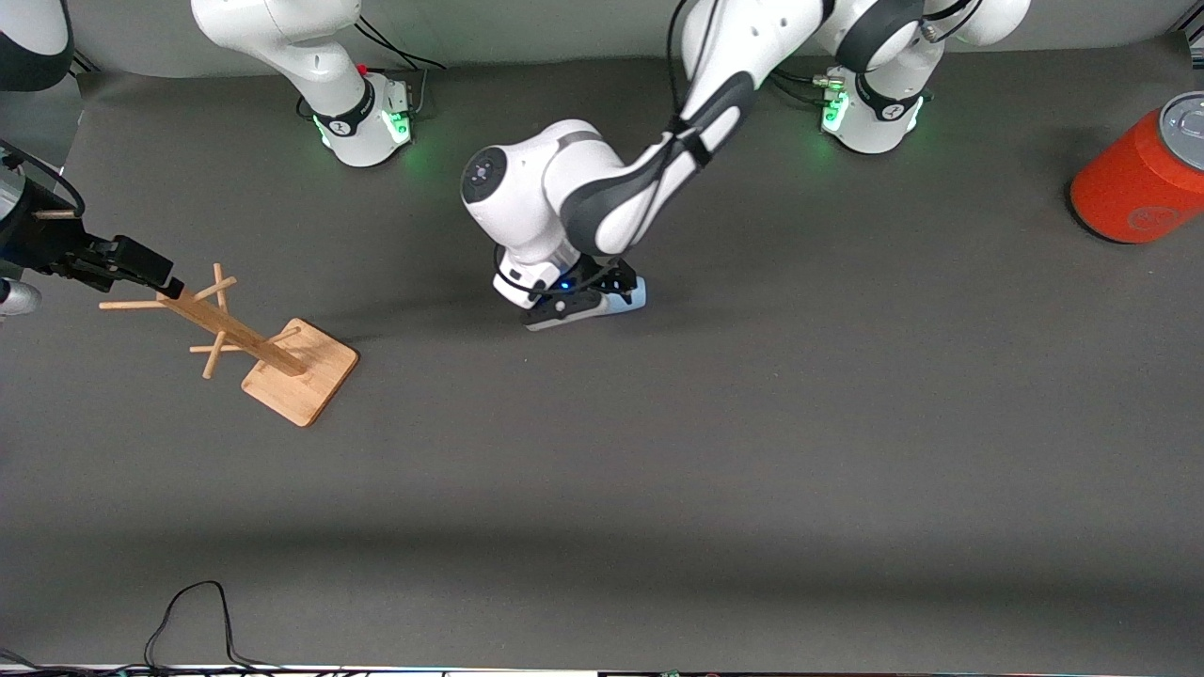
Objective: Rotate and upright cup with both arms
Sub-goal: 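Grasp the blue cup's rim with the left gripper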
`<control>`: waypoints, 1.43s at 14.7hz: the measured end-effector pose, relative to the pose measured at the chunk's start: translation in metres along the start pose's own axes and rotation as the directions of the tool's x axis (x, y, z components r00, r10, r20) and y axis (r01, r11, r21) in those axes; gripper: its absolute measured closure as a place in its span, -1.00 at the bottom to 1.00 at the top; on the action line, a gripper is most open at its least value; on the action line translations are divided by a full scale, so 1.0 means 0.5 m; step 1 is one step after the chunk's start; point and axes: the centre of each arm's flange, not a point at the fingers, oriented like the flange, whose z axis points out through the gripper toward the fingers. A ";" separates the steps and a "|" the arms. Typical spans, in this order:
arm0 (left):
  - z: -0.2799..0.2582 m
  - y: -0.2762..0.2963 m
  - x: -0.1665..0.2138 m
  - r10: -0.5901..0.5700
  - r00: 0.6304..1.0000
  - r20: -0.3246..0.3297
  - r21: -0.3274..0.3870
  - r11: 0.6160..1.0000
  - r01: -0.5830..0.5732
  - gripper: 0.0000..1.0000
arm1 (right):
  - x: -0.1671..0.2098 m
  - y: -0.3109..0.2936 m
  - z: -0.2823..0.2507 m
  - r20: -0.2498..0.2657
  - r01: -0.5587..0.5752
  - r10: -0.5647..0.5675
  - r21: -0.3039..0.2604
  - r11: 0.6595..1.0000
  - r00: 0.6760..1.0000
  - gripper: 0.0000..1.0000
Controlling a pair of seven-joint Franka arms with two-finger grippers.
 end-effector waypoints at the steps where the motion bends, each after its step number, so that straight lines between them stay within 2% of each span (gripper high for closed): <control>1: 0.017 0.024 -0.027 0.027 1.000 -0.014 0.016 1.000 -0.027 -0.99 | -0.003 -0.018 0.001 0.002 0.017 -0.017 -0.002 1.000 1.000 -1.00; 6: 0.098 0.085 -0.102 0.238 0.970 -0.057 0.115 0.966 -0.231 -0.93 | -0.014 -0.078 -0.007 -0.009 0.071 -0.071 -0.015 0.997 0.997 -1.00; 12: 0.138 0.080 -0.102 0.451 0.892 -0.017 0.199 0.876 -0.439 -0.74 | -0.016 -0.078 -0.007 -0.002 0.071 -0.071 -0.017 0.997 0.997 -1.00; 13: 0.140 0.078 -0.103 0.473 0.881 -0.004 0.207 0.863 -0.462 -0.65 | -0.015 -0.077 -0.007 -0.001 0.070 -0.070 -0.017 0.997 0.998 -1.00; 19: 0.141 0.072 -0.129 0.575 0.816 0.064 0.255 0.781 -0.570 0.64 | -0.008 -0.032 0.000 0.014 0.028 -0.028 -0.017 0.999 1.000 -1.00; 21: 0.128 0.060 -0.121 0.581 0.810 0.078 0.281 0.767 -0.577 0.78 | -0.008 -0.029 0.002 0.017 0.026 -0.026 -0.017 1.000 1.000 -1.00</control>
